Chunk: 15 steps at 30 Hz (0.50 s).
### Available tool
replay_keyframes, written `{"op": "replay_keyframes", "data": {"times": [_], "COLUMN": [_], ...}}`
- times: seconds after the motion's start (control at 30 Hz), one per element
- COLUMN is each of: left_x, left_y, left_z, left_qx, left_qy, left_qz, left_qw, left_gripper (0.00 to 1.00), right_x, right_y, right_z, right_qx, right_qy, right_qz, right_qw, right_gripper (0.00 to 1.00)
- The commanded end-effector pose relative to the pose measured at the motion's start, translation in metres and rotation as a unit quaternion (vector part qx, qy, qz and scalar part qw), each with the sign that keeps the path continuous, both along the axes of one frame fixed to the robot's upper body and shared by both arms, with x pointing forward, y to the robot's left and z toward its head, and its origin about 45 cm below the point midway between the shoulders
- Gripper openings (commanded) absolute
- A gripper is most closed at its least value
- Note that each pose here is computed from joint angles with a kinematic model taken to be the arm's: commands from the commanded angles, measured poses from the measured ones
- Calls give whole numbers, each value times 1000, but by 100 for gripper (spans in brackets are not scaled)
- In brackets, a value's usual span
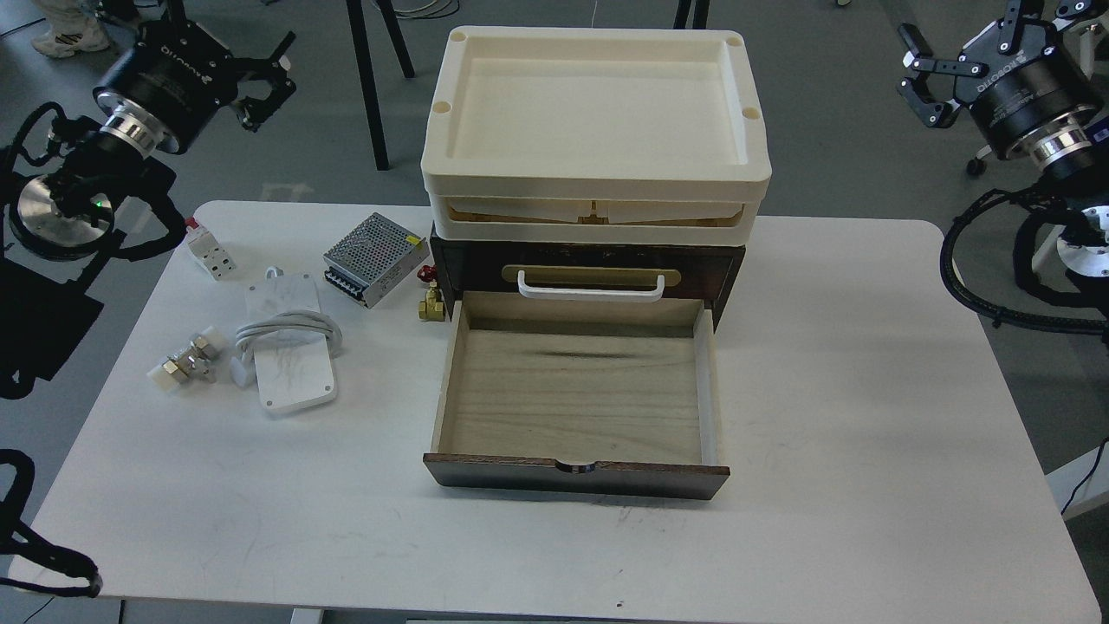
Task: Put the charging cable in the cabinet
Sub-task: 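Move the left arm from the side toward the white charger on the table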
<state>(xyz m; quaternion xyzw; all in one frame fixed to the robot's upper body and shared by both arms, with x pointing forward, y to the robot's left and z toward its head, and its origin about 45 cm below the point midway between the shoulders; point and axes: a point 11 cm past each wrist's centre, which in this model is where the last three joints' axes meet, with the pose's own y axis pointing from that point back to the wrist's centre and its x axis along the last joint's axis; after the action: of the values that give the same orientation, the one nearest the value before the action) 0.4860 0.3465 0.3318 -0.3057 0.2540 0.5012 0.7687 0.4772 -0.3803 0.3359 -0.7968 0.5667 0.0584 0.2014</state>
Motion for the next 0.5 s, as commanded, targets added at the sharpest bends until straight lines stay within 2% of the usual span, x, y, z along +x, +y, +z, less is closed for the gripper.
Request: {"op": "replay_keyframes", "data": {"times": [0.0, 0.1, 0.27, 0.37, 0.47], "left_x": [-9, -23, -55, -77, -96], "left_y": [-6, -26, -29, -29, -28], "left_z": [37, 72, 109, 117, 107], "left_qx": [-83, -77, 143, 315, 475], "left_qy": [-85, -133, -206, -248, -269], "left_qz": [18, -25, -60, -75, -101], "left_qw": [993, 988, 966, 913, 832], "left_gripper": [100, 100, 100, 100, 100], "right_x": [-5, -12, -28, -41, -52], "right_y": [-18, -30, -51, -66, -79], "right_z": [5, -6, -21, -27, -31], "right_qx": [-7, -9, -14, -15, -8], "right_qy": [-2, 11, 30, 41, 48], "right_qz": [-16, -27, -43, -53, -63], "right_qw": [1000, 1000, 999, 998, 997], "right_gripper": [100, 100, 100, 100, 100]}}
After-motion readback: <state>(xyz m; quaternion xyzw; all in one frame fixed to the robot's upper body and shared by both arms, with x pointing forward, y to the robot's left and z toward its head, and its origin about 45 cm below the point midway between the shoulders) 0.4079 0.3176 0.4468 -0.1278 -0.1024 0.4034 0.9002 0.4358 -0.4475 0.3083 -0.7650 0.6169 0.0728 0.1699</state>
